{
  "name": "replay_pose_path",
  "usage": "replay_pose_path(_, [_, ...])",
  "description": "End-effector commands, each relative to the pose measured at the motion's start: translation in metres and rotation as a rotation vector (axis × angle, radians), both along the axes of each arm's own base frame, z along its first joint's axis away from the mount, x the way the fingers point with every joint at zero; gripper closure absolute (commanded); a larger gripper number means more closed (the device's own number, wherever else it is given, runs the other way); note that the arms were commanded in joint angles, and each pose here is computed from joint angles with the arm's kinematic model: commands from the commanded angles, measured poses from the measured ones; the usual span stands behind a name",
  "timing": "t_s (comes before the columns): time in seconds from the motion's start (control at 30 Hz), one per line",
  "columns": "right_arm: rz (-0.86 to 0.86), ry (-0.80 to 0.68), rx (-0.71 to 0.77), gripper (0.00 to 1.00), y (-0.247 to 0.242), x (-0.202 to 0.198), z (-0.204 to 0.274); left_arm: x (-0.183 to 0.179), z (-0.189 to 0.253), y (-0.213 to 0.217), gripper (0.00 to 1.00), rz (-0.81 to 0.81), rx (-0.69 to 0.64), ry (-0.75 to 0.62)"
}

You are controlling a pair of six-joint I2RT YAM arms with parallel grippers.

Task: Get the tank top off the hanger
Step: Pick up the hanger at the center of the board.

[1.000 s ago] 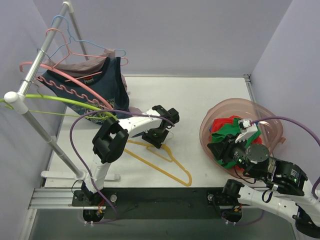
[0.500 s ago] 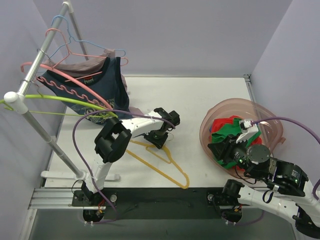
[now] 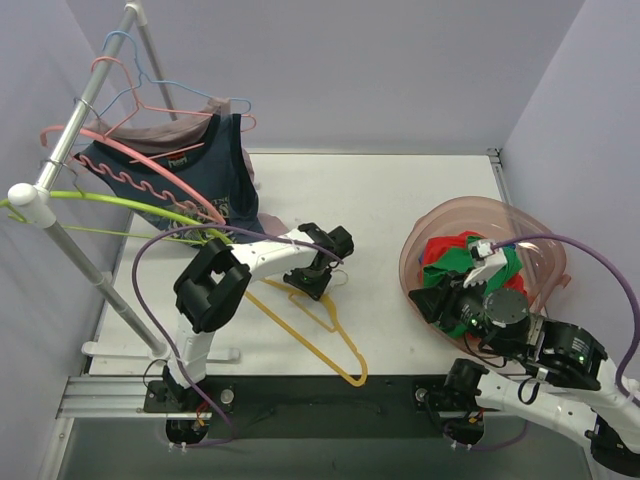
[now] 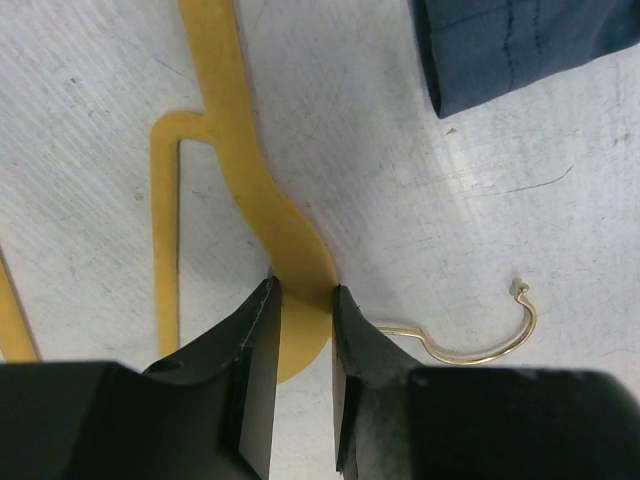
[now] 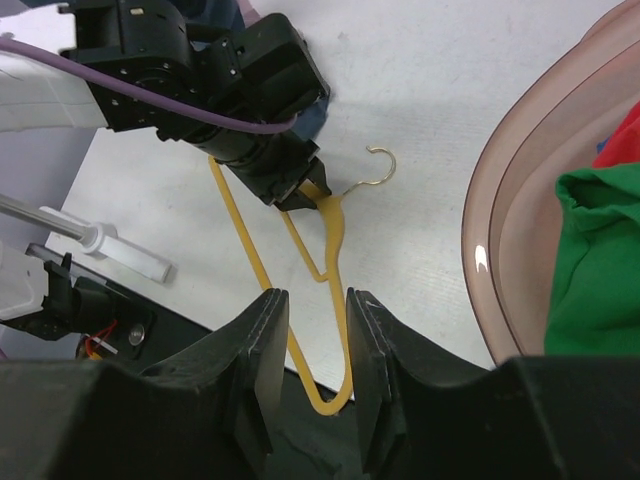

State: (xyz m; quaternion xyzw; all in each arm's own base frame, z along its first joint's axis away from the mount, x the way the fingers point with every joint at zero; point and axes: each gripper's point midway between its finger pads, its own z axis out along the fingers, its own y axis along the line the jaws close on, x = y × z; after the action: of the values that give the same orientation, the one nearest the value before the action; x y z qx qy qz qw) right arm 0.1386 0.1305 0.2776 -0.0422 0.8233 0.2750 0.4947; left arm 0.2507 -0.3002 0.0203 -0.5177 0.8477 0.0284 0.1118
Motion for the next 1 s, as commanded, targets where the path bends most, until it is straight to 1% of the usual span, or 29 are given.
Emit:
replay_pose_path(0.0, [0.067, 0.045, 0.007, 0.67, 0.026, -0.001, -0.018, 0.015, 0.027, -0.010, 1.00, 0.263, -0.122, -0.109])
replay_pose_path(0.07, [0.096, 0.047, 0.027, 0.66, 0.037, -0.001, -0.020, 0.016, 0.039, -0.013, 1.00, 0.249, -0.169, -0.140])
replay_pose_path(0.1, [0.123, 0.069, 0.015, 0.63, 0.043, -0.004, -0.031, 0.020, 0.044, -0.020, 1.00, 0.240, -0.209, -0.162])
replay_pose_path(0.17, [0.173, 0.065, 0.038, 0.62, 0.056, -0.006, -0.036, 0.018, 0.053, -0.020, 1.00, 0.223, -0.244, -0.180])
replay_pose_path(0.2, [0.204, 0.085, 0.033, 0.59, 0.061, -0.010, -0.050, 0.019, 0.058, -0.024, 1.00, 0.214, -0.271, -0.195])
replay_pose_path(0.23, [0.243, 0.085, 0.067, 0.58, 0.070, -0.014, -0.049, 0.017, 0.065, -0.022, 1.00, 0.208, -0.284, -0.209])
replay_pose_path(0.3, [0.257, 0.088, 0.101, 0.54, 0.072, -0.017, -0.053, 0.014, 0.074, -0.021, 1.00, 0.188, -0.292, -0.232])
replay_pose_path(0.33, [0.260, 0.091, 0.100, 0.52, 0.072, -0.017, -0.061, 0.015, 0.084, -0.020, 1.00, 0.183, -0.308, -0.256])
replay_pose_path(0.37, [0.264, 0.084, 0.101, 0.50, 0.071, -0.018, -0.065, 0.013, 0.086, -0.017, 1.00, 0.171, -0.307, -0.263])
replay_pose_path(0.43, [0.278, 0.093, 0.066, 0.47, 0.070, -0.020, -0.081, 0.012, 0.102, -0.018, 1.00, 0.158, -0.352, -0.303])
replay_pose_path(0.47, [0.298, 0.097, 0.051, 0.46, 0.071, -0.022, -0.086, 0.009, 0.098, -0.015, 1.00, 0.148, -0.349, -0.303])
replay_pose_path(0.53, [0.315, 0.103, 0.013, 0.44, 0.070, -0.024, -0.096, 0.008, 0.111, -0.016, 1.00, 0.138, -0.395, -0.335])
replay_pose_path(0.6, [0.320, 0.106, -0.018, 0.42, 0.068, -0.024, -0.105, 0.004, 0.111, -0.015, 1.00, 0.123, -0.415, -0.348])
replay_pose_path(0.7, [0.316, 0.130, -0.048, 0.41, 0.069, -0.022, -0.120, -0.001, 0.119, -0.012, 1.00, 0.116, -0.443, -0.375])
replay_pose_path(0.77, [0.345, 0.177, -0.050, 0.41, 0.074, -0.029, -0.133, -0.003, 0.131, -0.008, 1.00, 0.111, -0.455, -0.409])
replay_pose_path(0.97, [0.365, 0.220, 0.050, 0.41, 0.088, -0.036, -0.144, -0.002, 0.151, 0.002, 1.00, 0.112, -0.486, -0.490])
